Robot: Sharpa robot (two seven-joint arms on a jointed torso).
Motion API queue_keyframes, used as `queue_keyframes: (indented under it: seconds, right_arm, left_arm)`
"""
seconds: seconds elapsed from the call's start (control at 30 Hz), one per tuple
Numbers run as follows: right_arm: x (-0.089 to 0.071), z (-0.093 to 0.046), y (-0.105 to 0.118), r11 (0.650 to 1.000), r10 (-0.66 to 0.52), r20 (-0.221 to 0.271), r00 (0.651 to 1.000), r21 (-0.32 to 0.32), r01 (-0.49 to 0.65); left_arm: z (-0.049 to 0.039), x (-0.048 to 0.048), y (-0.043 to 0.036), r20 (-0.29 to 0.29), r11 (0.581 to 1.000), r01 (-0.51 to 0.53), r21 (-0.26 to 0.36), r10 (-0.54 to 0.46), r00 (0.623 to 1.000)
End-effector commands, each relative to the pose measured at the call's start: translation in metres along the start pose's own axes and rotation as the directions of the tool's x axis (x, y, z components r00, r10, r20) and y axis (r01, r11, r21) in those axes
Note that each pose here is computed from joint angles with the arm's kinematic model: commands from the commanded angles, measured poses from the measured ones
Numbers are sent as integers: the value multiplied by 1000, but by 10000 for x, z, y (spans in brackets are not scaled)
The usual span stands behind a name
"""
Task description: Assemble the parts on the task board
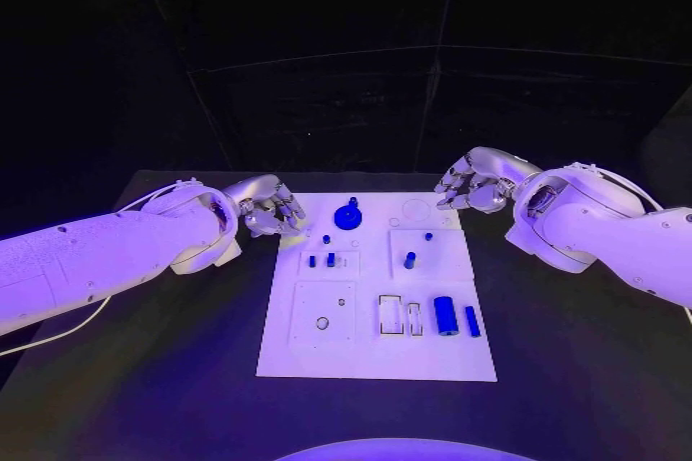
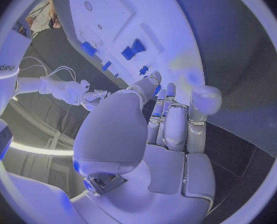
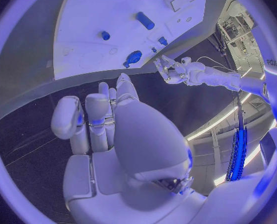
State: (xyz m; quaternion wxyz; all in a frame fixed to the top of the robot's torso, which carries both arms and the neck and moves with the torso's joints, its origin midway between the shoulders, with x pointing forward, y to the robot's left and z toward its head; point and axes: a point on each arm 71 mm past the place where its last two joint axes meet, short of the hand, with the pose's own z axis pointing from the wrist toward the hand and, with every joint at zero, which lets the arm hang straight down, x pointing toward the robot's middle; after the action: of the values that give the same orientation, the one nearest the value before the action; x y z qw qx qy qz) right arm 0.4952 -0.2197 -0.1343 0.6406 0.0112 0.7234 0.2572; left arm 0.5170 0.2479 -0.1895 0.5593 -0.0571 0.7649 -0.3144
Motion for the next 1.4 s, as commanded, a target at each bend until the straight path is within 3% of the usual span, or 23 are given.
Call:
queue_keyframes:
  seconds: [0.03,0.13,0.2,0.27,0.4,0.57,0.77,1.03,1.4]
  right_arm:
    - [70,-9,21,991,-104,-62,993,-90,98]
    - [115,-9,-8,982,-162,-67,985,-107,154]
    - [144,-5,-16,976,-193,-67,979,-115,185]
    - [178,4,-16,969,-223,-66,973,-123,213]
    - [248,27,5,957,-267,-69,961,-138,256]
    - [371,36,31,945,-308,-103,946,-153,291]
    - [498,47,63,937,-333,-145,932,-166,309]
    - [572,68,71,933,-348,-185,919,-165,320]
    - [631,99,74,932,-354,-200,914,-155,327]
  left_arm:
    - [-57,-131,-37,123,912,392,117,-405,906]
    - [-100,-153,-61,125,778,602,179,-625,770]
    - [-117,-150,-96,116,700,681,213,-710,694]
    - [-134,-140,-146,102,637,732,243,-767,634]
    - [-157,-109,-233,71,567,776,276,-817,572]
    - [-176,-79,-307,47,520,802,295,-846,531]
    - [-188,-69,-330,43,481,824,301,-870,492]
    - [-190,-57,-355,35,468,830,303,-876,481]
    - [-188,-51,-357,33,467,833,297,-877,480]
